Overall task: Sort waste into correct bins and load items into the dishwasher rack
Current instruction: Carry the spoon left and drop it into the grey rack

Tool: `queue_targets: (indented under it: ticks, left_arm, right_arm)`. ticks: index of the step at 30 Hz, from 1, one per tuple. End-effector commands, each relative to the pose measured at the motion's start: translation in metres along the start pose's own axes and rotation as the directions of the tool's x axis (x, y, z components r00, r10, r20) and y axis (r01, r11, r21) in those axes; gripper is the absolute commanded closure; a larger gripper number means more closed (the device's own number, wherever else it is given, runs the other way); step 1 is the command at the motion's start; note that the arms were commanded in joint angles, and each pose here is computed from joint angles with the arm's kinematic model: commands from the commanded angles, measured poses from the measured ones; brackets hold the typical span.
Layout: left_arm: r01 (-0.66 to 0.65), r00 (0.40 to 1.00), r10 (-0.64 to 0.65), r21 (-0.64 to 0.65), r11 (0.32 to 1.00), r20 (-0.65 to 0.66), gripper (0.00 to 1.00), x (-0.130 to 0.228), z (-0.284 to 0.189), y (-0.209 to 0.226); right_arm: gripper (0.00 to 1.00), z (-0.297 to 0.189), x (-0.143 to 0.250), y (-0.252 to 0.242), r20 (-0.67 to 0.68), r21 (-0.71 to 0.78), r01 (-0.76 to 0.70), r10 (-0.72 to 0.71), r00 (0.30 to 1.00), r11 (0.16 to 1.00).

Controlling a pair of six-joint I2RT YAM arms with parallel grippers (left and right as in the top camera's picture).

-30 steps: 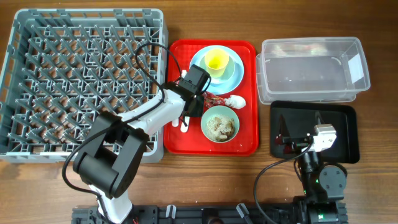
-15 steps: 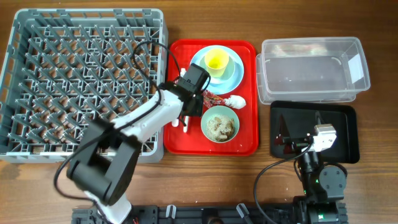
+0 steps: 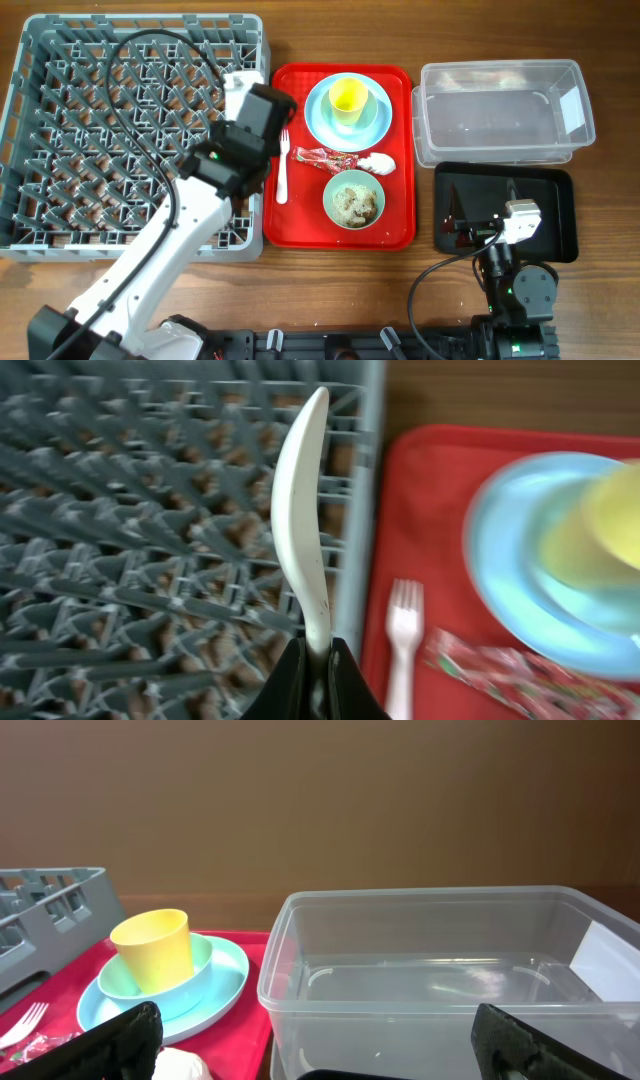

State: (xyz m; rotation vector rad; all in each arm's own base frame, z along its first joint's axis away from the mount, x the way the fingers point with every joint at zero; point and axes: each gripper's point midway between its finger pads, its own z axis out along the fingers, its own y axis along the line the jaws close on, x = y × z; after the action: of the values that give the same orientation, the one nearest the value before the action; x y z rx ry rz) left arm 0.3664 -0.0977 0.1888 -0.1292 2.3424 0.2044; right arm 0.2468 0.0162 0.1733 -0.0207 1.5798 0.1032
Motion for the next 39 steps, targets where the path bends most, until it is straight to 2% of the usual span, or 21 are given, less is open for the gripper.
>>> queue_targets:
  ticks: [1, 9, 13, 16, 18, 26, 33, 38, 39]
  left_arm:
    - [0.011, 0.998, -0.018, -0.122, 0.992, -0.055, 0.96, 0.013, 0.031, 0.028]
    - [0.002, 0.994, -0.020, -0.163, 0.987, -0.107, 0.96, 0.026, 0.060, 0.033]
    - [0.005, 0.991, -0.016, -0.084, 0.996, -0.133, 0.96, 0.030, 0.063, 0.018]
    - [-0.107, 0.980, 0.113, 0.044, 0.993, -0.166, 0.96, 0.035, 0.063, -0.001]
    - [-0.148, 0.974, 0.157, 0.068, 0.987, -0.164, 0.94, 0.036, 0.063, -0.003]
    - [-0.132, 0.978, 0.136, 0.030, 0.991, -0.161, 0.96, 0.032, 0.066, 0.009]
    - [-0.116, 0.978, 0.125, 0.060, 0.991, -0.166, 0.92, 0.033, 0.066, 0.004]
    - [-0.091, 0.981, 0.099, 0.055, 0.994, -0.169, 0.71, 0.033, 0.066, 0.004]
    - [-0.091, 0.981, 0.099, 0.055, 0.994, -0.169, 0.70, 0.033, 0.066, 0.004]
  right_arm:
    - [0.00, 0.000, -0.001, -0.003, 0.007, 0.014, -0.007, 0.007, 1.000, 1.000]
    - [0.00, 0.000, -0.001, -0.003, 0.007, 0.014, -0.007, 0.007, 1.000, 1.000]
    - [0.00, 0.000, -0.001, -0.003, 0.007, 0.014, -0.007, 0.007, 1.000, 1.000]
    - [0.00, 0.000, -0.001, -0.003, 0.007, 0.014, -0.006, 0.006, 1.000, 1.000]
    - [0.00, 0.000, -0.001, -0.003, 0.007, 0.014, -0.007, 0.007, 1.000, 1.000]
    - [0.00, 0.000, -0.001, -0.003, 0.007, 0.014, -0.007, 0.007, 1.000, 1.000]
    - [0.00, 0.000, -0.001, -0.003, 0.007, 0.014, -0.007, 0.007, 1.000, 1.000]
    - [0.00, 0.000, -0.001, -0.003, 0.007, 0.014, -0.007, 0.007, 1.000, 1.000]
    - [0.00, 0.000, -0.001, -0.003, 0.007, 0.014, -0.007, 0.007, 1.000, 1.000]
